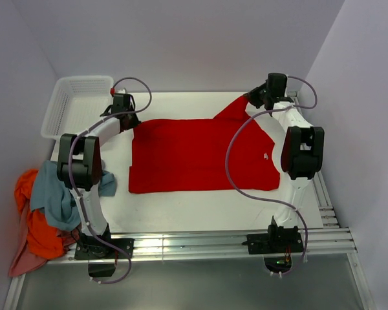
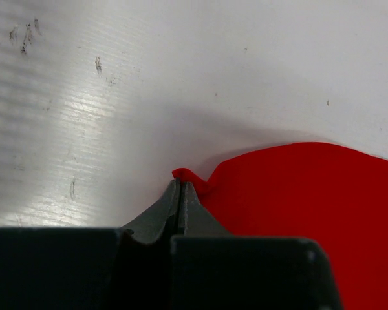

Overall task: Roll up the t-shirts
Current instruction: Fold the tshirt

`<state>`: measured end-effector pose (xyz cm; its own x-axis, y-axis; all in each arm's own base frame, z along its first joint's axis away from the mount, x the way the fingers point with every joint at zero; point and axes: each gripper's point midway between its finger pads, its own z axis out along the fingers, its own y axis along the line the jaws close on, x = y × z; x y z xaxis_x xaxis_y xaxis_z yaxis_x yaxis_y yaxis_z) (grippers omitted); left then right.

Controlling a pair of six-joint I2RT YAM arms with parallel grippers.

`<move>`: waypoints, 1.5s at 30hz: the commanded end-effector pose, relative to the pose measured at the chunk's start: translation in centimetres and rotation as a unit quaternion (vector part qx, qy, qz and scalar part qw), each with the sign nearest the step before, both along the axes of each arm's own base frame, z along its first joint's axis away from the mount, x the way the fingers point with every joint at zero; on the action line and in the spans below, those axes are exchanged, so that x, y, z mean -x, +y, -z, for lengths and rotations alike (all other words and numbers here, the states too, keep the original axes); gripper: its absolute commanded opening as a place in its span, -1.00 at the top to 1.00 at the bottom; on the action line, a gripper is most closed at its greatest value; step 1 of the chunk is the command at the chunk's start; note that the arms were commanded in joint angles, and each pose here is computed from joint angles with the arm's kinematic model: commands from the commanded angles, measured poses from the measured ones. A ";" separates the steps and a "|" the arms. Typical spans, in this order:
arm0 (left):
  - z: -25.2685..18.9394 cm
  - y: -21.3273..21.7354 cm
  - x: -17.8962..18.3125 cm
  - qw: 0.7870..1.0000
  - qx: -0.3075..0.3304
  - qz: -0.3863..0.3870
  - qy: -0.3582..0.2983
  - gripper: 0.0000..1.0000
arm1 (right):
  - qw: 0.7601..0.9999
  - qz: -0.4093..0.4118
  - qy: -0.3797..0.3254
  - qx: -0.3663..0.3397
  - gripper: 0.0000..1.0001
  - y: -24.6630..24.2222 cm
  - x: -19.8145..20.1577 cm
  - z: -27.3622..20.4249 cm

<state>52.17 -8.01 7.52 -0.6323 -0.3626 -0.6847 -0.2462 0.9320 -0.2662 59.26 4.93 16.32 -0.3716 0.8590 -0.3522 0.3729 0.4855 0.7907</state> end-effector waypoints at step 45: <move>-6.1 0.9 2.3 0.989 0.025 0.011 -0.144 0.99 | 0.996 0.027 -0.043 0.077 1.00 -1.7 15.1 -7.8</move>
